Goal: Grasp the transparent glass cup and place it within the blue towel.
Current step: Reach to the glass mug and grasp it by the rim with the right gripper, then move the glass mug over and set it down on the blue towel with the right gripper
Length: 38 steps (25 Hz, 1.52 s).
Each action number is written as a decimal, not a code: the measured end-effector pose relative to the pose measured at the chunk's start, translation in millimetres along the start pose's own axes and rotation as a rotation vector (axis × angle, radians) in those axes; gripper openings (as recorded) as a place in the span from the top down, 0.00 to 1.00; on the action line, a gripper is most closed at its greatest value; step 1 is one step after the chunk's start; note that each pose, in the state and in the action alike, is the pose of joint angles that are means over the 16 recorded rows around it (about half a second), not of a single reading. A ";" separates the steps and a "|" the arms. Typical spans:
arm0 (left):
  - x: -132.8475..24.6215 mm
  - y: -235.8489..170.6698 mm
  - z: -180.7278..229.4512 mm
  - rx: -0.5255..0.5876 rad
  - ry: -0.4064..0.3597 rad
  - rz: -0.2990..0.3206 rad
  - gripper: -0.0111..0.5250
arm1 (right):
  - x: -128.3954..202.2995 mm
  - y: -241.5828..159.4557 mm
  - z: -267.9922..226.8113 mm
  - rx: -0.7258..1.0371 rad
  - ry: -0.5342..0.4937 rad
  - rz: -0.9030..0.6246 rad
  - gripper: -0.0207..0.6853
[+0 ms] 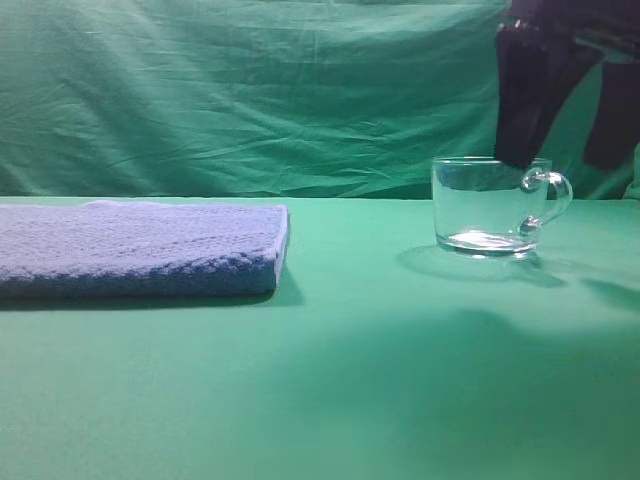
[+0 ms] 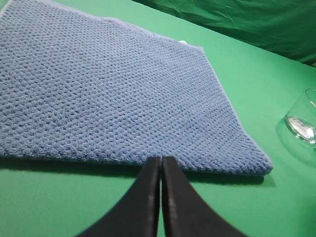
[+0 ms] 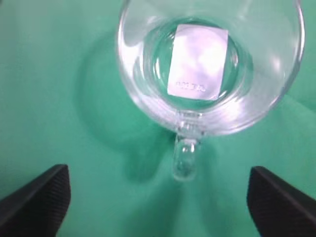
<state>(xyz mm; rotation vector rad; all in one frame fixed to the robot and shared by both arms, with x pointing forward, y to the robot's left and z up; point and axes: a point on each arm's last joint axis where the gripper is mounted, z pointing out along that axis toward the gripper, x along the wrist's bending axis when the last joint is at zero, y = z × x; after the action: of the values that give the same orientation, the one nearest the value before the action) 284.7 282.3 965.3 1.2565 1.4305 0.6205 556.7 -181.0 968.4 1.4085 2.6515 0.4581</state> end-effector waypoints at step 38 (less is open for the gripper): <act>0.0 0.0 0.0 0.000 0.000 0.000 0.98 | 114.7 115.2 -42.4 -0.375 0.127 -0.321 0.82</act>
<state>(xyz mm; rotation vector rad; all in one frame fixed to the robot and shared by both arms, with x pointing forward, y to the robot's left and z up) 284.7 282.3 965.3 1.2565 1.4305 0.6205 573.3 -35.1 1050.0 0.8565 2.6293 0.9673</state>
